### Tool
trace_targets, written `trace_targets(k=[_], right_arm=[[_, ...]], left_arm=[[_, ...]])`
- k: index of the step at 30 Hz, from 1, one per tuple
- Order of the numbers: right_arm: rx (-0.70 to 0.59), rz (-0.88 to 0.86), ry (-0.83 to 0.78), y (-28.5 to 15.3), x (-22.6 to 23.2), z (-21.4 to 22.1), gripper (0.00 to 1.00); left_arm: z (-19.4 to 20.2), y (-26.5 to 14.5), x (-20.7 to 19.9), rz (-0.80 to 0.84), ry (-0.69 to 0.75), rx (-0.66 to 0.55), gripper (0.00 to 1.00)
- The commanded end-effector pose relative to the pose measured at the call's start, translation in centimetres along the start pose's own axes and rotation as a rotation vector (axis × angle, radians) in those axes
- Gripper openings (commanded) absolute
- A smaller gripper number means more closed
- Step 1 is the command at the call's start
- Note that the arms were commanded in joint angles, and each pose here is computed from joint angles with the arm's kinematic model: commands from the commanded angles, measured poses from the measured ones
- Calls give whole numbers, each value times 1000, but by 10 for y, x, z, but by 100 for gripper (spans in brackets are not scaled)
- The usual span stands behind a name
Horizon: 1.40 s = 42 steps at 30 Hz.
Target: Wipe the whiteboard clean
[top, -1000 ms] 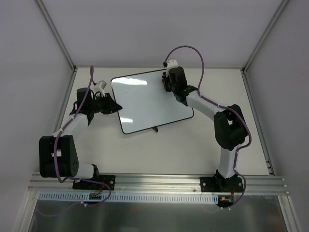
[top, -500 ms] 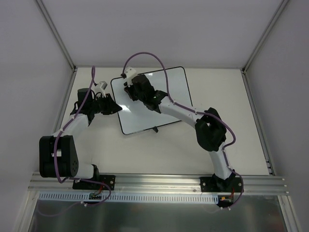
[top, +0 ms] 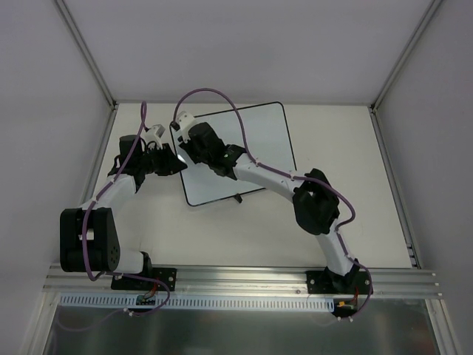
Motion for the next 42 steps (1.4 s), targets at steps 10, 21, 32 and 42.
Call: trace_targets(k=[10,21,32,42], right_arm=[[250,220,201,-47,-78,97,0],[258,290,376,-85,-97,153,0],[252,396,484,-139,-126,179,0],[468,789,794,-237,-182,287,1]], left_arm=[[-2,2,6,-62,129,-34,0],[0,2,7,-66,128,-34,0],[2,3,10,-81,124,-31,0],[0,1,6,-68,110,-55,0]])
Point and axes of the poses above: each gripper's point midway between its finger pads, its own y axis out along the fingers, its own x axis along the line the jaws close on, z = x × y, the point moved 6 cm from there along -y, back along the fingers, and after that the axes turned 12 degrees about -y, right-handed, at the moved point
